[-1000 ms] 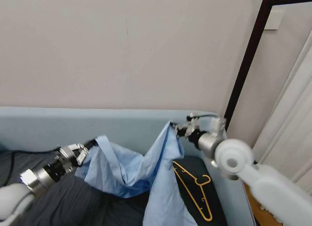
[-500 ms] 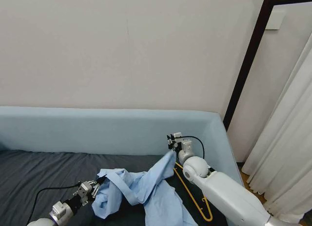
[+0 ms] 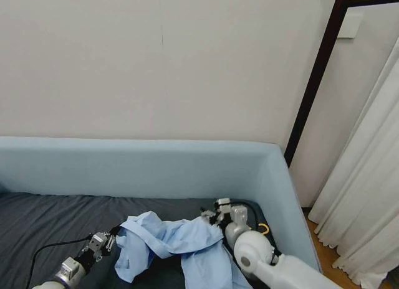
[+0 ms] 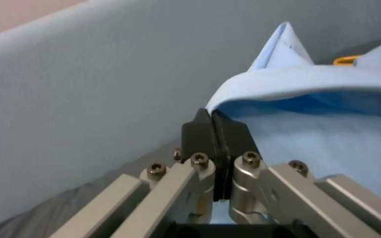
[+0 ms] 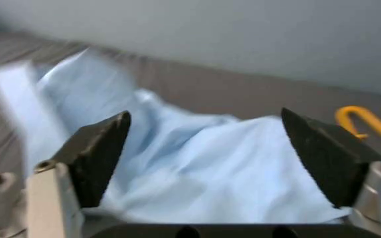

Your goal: Pick up the clothes from the sofa and hang them on the clothes hanger.

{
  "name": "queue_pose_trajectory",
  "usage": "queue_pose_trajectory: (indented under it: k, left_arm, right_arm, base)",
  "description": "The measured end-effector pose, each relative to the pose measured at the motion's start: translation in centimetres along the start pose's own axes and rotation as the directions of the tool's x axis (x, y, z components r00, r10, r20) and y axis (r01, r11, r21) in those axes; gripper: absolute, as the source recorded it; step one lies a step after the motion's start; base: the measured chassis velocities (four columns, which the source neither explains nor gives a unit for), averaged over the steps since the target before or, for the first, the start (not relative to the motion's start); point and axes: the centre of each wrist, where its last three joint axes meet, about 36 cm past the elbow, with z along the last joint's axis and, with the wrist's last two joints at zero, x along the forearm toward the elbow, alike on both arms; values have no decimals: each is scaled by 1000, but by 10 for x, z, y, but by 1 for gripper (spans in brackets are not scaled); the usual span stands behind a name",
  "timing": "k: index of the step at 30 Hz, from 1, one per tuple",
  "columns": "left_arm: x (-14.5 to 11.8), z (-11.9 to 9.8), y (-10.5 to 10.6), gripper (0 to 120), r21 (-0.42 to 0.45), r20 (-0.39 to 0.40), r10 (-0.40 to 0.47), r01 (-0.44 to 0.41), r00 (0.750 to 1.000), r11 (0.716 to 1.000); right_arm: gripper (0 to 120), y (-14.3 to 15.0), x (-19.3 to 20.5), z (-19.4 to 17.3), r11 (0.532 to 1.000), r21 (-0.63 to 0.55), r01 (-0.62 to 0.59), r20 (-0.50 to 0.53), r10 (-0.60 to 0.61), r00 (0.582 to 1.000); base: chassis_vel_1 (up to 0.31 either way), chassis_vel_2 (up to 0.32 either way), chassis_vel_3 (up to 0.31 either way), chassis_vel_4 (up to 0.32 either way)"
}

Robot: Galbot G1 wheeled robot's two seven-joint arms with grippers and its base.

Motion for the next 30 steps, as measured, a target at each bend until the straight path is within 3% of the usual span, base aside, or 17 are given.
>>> queue_pose_trajectory:
  k: [4,11,24,30]
  left_arm:
    - [-3,-14,-2,0,15,34,-2,1,999,1000]
    - [-2,-31,-4,0,38,76,-26,23,997,999]
    - [-9,-51,-3,0,64,116,-67,59,991,996]
    - [-9,-55,-3,0,72,122,-74,65,990,995]
  right_arm:
    - [100,26,-3,34,994,90,57,-42,-54,998]
    - [100,61,-5,72,985,160,69,-144,-46,988]
    - [100,65,-19,118,973,229,31,-268,33,963]
    - [84,62,-45,126,960,278,-26,-290,110,951]
  base:
    - [0,0,0,0]
    - [0,0,0,0]
    - [0,0,0,0]
    - [0,0,0,0]
